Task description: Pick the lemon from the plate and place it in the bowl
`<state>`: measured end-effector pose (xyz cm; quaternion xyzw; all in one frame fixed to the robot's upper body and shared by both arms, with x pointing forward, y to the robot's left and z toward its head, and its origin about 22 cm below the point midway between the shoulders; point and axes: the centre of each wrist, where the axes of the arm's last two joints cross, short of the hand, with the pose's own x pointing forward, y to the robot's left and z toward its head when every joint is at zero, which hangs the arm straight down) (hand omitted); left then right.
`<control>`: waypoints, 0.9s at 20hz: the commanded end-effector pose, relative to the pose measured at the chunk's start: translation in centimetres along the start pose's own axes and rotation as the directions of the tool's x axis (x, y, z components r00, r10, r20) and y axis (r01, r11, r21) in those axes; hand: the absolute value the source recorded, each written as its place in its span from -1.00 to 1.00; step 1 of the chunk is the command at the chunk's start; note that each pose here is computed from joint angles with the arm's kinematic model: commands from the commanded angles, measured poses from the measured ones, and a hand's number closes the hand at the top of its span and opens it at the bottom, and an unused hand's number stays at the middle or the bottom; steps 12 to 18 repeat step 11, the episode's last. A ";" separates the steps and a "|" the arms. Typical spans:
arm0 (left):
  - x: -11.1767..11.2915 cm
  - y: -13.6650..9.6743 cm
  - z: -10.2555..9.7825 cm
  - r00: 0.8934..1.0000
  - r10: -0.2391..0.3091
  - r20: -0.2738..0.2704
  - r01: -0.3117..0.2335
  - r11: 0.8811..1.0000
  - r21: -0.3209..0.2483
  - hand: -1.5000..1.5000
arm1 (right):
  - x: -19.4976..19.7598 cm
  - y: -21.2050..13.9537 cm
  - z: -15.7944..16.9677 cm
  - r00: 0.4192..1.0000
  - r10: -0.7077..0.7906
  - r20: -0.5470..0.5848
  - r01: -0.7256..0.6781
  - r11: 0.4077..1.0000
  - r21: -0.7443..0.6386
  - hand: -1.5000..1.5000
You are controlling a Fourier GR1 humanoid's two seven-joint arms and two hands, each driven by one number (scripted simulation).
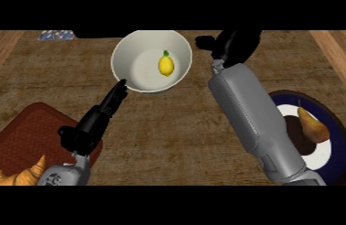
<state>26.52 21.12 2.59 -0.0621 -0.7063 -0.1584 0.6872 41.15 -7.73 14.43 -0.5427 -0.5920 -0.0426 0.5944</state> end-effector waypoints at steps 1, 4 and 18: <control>-0.3 0.9 1.1 1.000 -0.009 -0.029 0.009 1.000 0.022 0.00 | -2.3 -1.4 0.7 0.971 -0.156 -0.183 0.141 0.986 -0.093 -1.00; -0.1 1.1 1.1 1.000 0.000 -0.025 0.001 0.999 0.044 0.00 | -4.9 -2.9 1.3 0.962 -0.205 -0.179 0.184 0.974 -0.129 -1.00; 0.3 0.6 1.4 1.000 -0.008 -0.012 0.009 0.999 0.038 0.00 | -11.4 -8.7 6.2 0.956 -0.227 -0.189 0.213 0.973 -0.091 -1.00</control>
